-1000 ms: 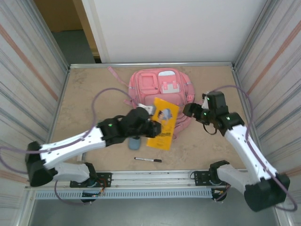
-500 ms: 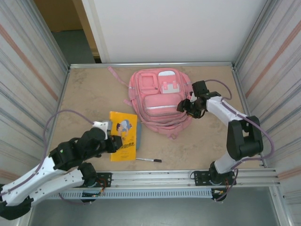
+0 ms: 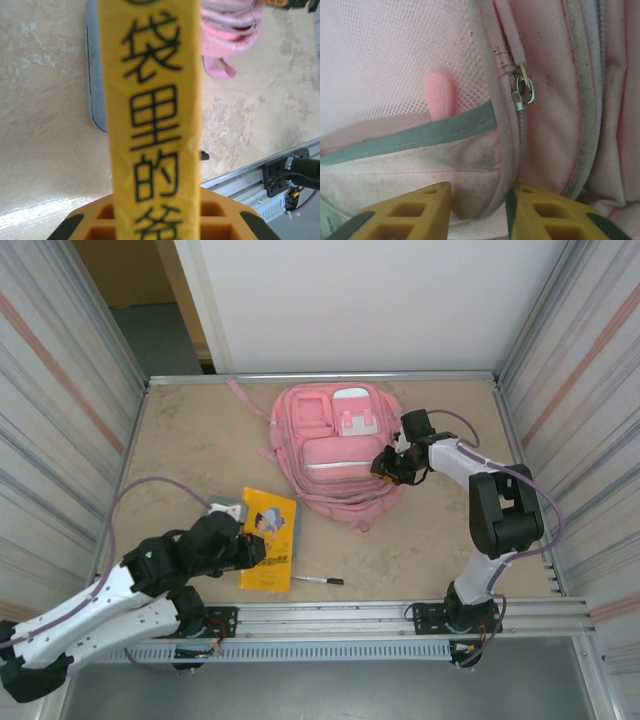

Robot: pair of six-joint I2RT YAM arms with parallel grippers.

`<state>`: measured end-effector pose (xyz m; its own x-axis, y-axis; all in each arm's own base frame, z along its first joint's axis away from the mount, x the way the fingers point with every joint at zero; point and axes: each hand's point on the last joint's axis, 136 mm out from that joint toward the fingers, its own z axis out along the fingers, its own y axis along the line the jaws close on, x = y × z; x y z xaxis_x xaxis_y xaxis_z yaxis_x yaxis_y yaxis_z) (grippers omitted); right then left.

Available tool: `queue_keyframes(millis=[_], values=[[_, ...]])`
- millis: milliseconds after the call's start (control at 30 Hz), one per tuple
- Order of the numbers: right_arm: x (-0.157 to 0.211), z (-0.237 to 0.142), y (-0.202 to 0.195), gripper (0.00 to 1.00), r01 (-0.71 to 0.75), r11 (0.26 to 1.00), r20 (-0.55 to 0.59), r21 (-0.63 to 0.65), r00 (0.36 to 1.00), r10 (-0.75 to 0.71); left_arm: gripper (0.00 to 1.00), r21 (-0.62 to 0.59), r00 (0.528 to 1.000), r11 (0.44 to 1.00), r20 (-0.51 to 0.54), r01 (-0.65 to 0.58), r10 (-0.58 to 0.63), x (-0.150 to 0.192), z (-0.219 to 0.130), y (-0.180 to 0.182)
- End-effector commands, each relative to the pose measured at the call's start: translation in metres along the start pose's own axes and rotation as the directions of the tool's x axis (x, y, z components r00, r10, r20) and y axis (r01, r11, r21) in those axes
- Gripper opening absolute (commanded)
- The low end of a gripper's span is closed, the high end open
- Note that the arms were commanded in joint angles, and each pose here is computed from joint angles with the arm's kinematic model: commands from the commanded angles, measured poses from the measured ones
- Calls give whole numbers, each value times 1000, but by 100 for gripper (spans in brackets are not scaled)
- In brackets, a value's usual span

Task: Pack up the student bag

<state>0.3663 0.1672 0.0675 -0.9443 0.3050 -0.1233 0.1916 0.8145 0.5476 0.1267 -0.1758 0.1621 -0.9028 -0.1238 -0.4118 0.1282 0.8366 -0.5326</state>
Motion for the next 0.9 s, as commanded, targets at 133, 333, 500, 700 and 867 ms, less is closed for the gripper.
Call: queue_keyframes(millis=[133,333,500,700,867], values=[[-17,-45,60,0,-45,953,72,-301,995,70,0,142,999,989,7,-39,39,-15,7,-46],[-36,-127,113,0,14,923,221,-386,972,77,0,224,998,973,-7,-52,55,-19,22,-72],[-49,-176,145,0,64,901,341,-428,935,96,0,321,999,946,-3,-38,41,-23,32,-99],[-52,-189,173,0,73,886,348,-458,932,103,0,453,998,890,-7,-47,56,-18,46,-133],[-42,-189,190,0,96,882,337,-461,938,74,0,450,997,890,1,-70,78,-13,77,-148]])
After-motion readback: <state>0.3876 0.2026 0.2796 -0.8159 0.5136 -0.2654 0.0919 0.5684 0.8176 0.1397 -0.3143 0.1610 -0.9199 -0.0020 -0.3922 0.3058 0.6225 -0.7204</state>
